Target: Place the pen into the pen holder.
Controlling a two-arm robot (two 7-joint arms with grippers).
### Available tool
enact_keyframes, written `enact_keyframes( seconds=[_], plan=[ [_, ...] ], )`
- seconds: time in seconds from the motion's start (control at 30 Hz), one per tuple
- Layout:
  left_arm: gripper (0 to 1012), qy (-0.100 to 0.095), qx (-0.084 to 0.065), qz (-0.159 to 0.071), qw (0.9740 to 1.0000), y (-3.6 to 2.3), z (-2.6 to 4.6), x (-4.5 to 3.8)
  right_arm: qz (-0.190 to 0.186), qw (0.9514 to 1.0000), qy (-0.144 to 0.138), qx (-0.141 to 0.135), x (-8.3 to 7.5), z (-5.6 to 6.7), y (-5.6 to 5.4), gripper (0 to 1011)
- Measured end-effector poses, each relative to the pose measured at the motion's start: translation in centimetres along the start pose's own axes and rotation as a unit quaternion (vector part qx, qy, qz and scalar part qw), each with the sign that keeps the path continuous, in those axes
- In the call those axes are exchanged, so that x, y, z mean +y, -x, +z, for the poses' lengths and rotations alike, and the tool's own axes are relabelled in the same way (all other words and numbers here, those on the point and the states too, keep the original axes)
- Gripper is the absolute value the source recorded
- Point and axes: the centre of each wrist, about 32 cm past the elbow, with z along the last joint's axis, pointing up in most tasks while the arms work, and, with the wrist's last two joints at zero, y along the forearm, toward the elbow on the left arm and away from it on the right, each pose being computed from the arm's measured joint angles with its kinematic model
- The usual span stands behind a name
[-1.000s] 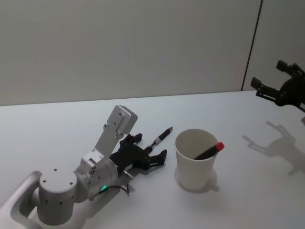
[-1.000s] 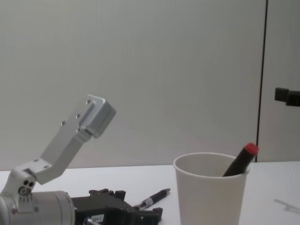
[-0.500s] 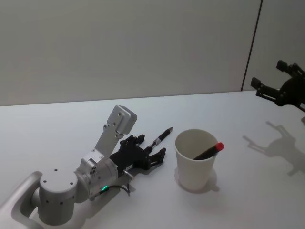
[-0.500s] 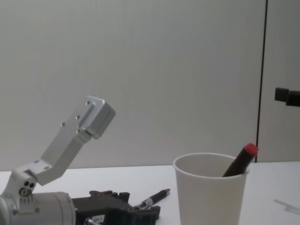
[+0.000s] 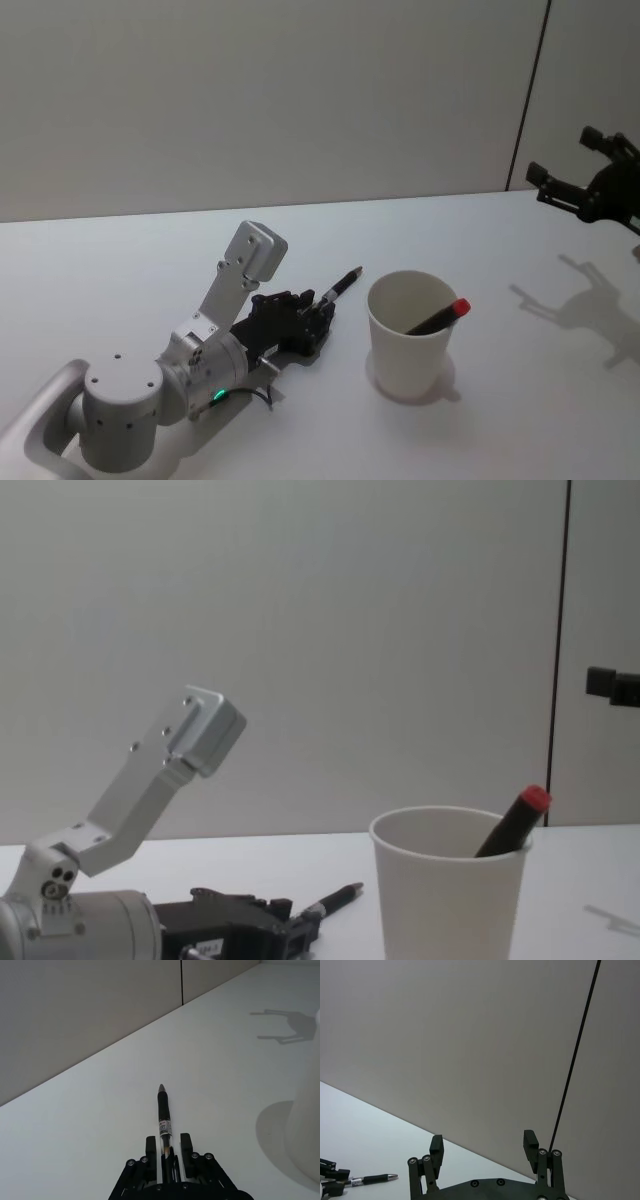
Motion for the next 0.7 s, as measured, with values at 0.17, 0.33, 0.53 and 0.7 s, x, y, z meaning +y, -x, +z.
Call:
enact_keyframes(
  seconds=[0.17, 0.33, 0.53, 0.7],
  plan=[
    [174, 0.0, 0.0, 0.001, 1.0, -0.01, -0.01, 0.0, 0.0, 1.0, 0.0, 0.0, 0.0, 0.0, 0.0, 1002],
    [151, -0.001, 0.0, 0.001, 1.0, -0.02, -0.03, 0.0, 0.0, 1.0, 0.0, 0.0, 0.0, 0.0, 0.0, 1002],
    [152, -0.001, 0.0, 0.001, 1.0, -0.02, -0.03, 0.0, 0.0, 1.0, 0.0, 0.0, 0.0, 0.0, 0.0, 1002],
    [151, -0.001, 0.0, 0.001, 1.0, -0.01, -0.03, 0.0, 0.0, 1.0, 0.0, 0.0, 0.0, 0.0, 0.0, 1002]
  ],
)
